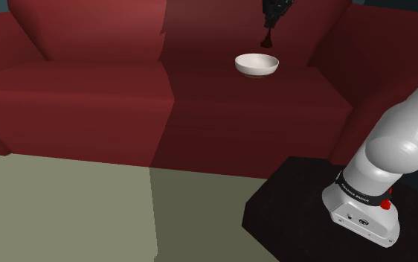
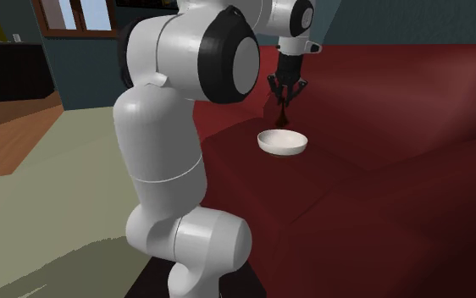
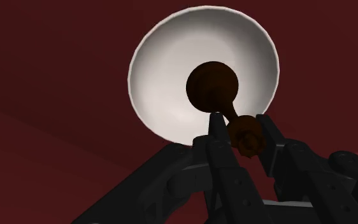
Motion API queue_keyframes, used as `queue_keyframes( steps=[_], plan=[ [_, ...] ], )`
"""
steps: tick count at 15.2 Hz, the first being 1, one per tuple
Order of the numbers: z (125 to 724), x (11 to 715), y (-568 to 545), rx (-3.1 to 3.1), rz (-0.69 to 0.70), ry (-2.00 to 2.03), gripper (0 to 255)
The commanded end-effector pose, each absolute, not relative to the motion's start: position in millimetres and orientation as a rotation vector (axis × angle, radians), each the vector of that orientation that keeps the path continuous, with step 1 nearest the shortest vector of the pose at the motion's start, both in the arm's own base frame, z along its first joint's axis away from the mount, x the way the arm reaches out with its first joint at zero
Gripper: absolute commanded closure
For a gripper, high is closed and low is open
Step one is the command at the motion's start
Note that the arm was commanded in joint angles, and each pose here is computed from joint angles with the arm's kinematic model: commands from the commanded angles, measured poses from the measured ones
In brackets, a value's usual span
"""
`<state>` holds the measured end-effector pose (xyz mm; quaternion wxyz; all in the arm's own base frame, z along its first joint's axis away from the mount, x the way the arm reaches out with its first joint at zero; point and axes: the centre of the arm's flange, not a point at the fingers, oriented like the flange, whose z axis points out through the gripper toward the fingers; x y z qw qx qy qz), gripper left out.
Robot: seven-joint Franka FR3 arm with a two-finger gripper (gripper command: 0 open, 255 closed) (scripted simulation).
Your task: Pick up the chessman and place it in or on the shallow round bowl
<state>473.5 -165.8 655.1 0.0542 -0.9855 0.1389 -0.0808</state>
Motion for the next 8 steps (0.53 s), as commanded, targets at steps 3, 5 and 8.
queue_keyframes(
  steps=[3,5,8],
  plan=[
    [652.9,515.1,-167.3,-2.994,-0.246,0.422,255],
    [642.3,515.1,-167.3,-2.994,-0.246,0.422,255],
    [626.5,515.1,-167.3,-2.994,-0.246,0.422,255]
  ],
)
